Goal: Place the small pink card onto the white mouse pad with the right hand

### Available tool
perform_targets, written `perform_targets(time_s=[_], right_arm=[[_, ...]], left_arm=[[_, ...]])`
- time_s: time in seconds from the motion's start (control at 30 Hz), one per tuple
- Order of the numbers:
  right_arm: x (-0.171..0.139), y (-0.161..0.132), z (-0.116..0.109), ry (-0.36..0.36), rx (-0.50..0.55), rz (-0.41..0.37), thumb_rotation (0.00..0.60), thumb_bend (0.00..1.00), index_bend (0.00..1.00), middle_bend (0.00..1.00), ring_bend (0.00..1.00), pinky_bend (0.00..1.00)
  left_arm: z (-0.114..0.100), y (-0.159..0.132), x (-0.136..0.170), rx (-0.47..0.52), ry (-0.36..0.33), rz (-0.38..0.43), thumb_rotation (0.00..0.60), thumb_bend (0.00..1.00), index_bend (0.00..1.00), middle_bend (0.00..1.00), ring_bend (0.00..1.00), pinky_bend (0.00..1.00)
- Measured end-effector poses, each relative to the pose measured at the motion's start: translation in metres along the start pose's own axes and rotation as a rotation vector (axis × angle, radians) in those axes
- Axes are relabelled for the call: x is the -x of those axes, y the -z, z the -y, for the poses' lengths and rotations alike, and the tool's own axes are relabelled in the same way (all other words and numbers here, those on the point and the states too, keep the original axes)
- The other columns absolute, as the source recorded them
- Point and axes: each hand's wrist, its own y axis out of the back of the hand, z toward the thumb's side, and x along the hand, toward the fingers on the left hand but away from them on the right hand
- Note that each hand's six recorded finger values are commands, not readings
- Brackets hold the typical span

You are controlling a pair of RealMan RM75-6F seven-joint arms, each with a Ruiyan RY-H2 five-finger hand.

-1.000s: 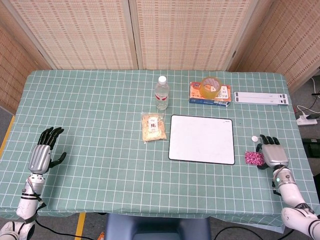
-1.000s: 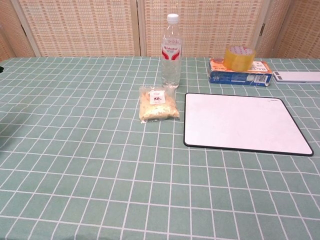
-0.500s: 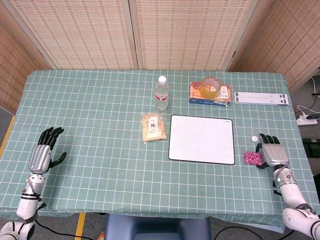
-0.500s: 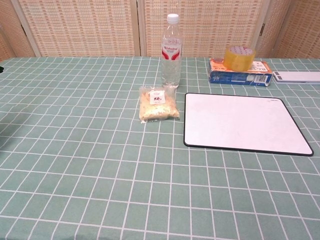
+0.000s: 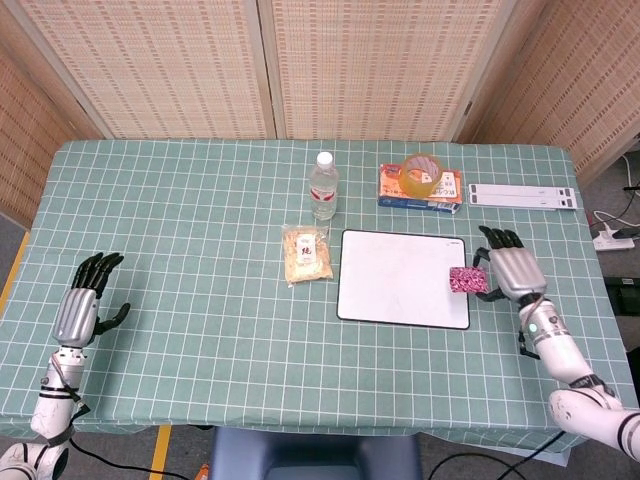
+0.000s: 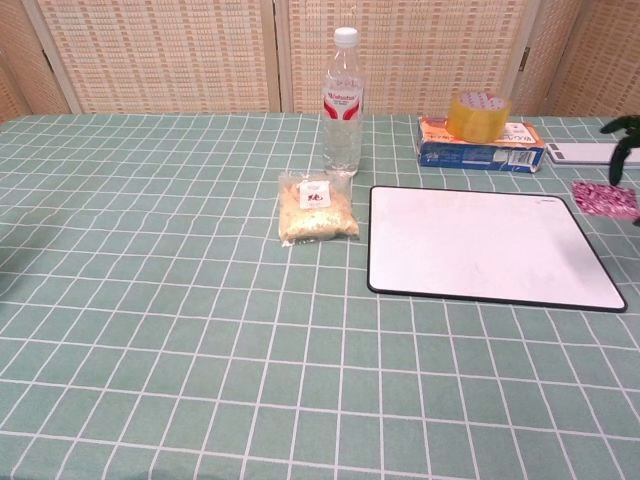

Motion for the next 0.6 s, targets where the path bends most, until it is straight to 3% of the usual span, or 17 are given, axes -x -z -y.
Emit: perform_targets(time_s=[0.13,0.4,0.6], right_arm=[[0.023,-0.029,-0.004,-0.016,-0.028,-0.024,0.6,0.16,0.46,0.0,0.0,0.0],[0.059,-0.059,0.022,-0.112,-0.046,0.014,0.6,0.16,0.45,0.0,0.0,0.0],[0.07,-0.08,0.028,-0.127,-0.039,-0.011,0.6,0.16,0.45,0.0,0.0,0.0]], left_arm=[[-0.002,0.001,0.0,0.01,-0.006,-0.004,0.6,0.27,0.12,0.09,0.0,0.0],[-0.004,0.0,0.0,0.036,-0.013,0.003,0.6,0.27,0.1,0.09,0.0,0.0],[-0.005,0.001,-0.001,0.046,-0.014,-0.001,0.6,0.27,0.1,0.09,0.0,0.0]])
